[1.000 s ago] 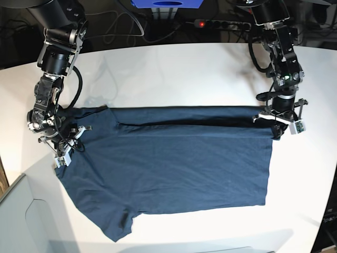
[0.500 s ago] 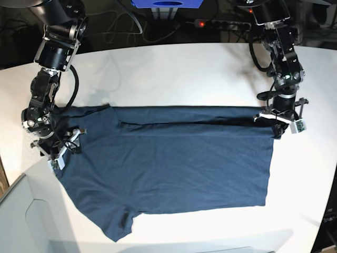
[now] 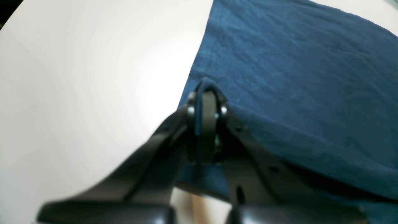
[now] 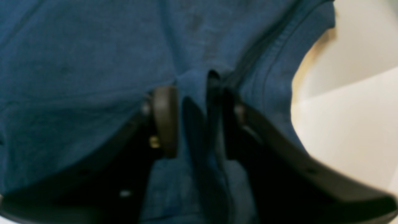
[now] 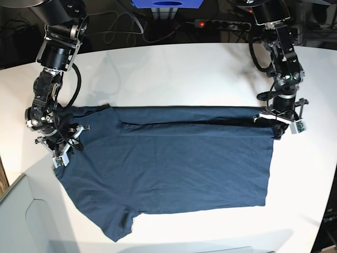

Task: Fold the T-shirt properly

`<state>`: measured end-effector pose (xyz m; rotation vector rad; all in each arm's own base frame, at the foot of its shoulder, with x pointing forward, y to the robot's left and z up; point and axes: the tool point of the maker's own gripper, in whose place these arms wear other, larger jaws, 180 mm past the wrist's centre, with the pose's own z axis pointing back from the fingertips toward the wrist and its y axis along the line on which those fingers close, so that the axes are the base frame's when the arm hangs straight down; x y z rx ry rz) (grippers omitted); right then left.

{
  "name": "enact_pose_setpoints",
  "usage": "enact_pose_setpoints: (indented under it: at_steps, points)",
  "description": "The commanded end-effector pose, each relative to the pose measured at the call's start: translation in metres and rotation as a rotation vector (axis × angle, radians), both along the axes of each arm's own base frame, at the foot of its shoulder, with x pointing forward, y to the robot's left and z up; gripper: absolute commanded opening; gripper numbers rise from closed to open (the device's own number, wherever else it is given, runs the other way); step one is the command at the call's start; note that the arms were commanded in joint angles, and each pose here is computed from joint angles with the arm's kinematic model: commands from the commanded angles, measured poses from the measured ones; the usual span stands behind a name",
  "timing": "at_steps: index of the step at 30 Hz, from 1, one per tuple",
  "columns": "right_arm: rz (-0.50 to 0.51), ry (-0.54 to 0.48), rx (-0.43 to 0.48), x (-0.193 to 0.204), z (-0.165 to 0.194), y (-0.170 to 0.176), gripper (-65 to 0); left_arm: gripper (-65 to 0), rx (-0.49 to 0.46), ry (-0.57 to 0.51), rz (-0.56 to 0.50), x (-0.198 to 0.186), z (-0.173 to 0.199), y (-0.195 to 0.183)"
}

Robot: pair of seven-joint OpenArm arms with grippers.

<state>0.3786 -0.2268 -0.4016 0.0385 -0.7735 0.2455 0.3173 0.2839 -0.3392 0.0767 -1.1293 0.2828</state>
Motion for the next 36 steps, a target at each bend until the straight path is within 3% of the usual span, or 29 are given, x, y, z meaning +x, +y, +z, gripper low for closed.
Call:
enact_pose_setpoints:
  at_steps: [1, 7, 13, 22, 36]
  points:
    - [0.016, -0.064, -0.002, 0.013, 0.02, -0.002, -51.3, -65.0, 0.02, -0.054, 0.0, 0.007, 0.016, 0.003]
    - [0.015, -0.066, -0.001, 0.014, 0.02, -0.002, -65.0, -65.0, 0.022, -0.054, 0.0, 0.007, 0.016, 0.003]
    - [0.017, -0.066, 0.005, 0.013, 0.019, 0.001, -64.8, -65.0, 0.023, -0.053, 0.001, 0.006, 0.016, 0.004]
    - [0.035, -0.196, -0.04, 0.02, 0.064, 0.009, -64.8, -65.0, 0.025, -0.053, 0.002, 0.006, 0.016, 0.005]
    - [0.03, -0.211, 0.016, 0.046, 0.065, 0.014, -64.8, -65.0, 0.025, -0.062, 0.001, 0.009, 0.019, 0.005]
